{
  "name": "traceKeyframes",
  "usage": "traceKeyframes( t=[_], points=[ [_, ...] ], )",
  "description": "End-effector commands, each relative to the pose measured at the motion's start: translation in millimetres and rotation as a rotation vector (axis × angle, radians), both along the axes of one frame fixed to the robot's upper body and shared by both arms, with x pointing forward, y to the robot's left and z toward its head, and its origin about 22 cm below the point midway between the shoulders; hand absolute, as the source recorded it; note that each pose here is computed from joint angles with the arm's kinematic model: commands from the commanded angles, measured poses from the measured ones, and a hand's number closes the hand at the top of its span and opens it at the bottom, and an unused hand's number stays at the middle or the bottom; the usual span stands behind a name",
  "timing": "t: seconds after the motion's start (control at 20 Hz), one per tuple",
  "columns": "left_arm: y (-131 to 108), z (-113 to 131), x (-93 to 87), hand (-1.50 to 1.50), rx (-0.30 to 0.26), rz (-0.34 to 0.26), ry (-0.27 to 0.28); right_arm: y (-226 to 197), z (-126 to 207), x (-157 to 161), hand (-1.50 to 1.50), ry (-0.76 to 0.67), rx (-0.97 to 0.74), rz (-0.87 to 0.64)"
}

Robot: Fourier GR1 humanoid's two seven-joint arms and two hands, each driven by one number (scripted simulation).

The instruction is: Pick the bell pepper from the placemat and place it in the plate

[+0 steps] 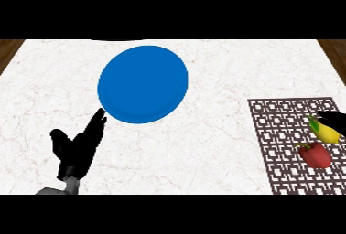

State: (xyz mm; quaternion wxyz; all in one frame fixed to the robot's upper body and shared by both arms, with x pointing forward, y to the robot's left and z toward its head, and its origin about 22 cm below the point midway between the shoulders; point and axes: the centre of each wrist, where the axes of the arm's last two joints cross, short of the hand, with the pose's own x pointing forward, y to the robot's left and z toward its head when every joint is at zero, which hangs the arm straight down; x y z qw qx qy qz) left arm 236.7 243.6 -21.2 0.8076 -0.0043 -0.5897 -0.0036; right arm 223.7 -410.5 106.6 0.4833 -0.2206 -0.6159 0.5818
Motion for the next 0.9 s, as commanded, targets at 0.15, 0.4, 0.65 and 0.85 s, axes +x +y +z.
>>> traceKeyframes(
  t=[0.15,0.4,0.65,0.85],
  points=[
    [7,1,-0.3,0.0,0.019,0.019,0.082,8,-16,-12,-1.5,-0.02,-0.016,-0.012],
    [-2,-14,-6.2,0.0,-0.009,0.011,0.081,11,-28,-4,-1.5,-0.066,-0.096,-0.066],
    [-28,1,-0.5,0.0,0.007,0.001,0.069,18,-38,5,-1.5,-0.051,-0.122,-0.079],
    [-22,-19,-14.2,0.0,0.017,0.001,0.077,18,-46,3,-1.5,-0.02,-0.136,-0.081]
  ],
)
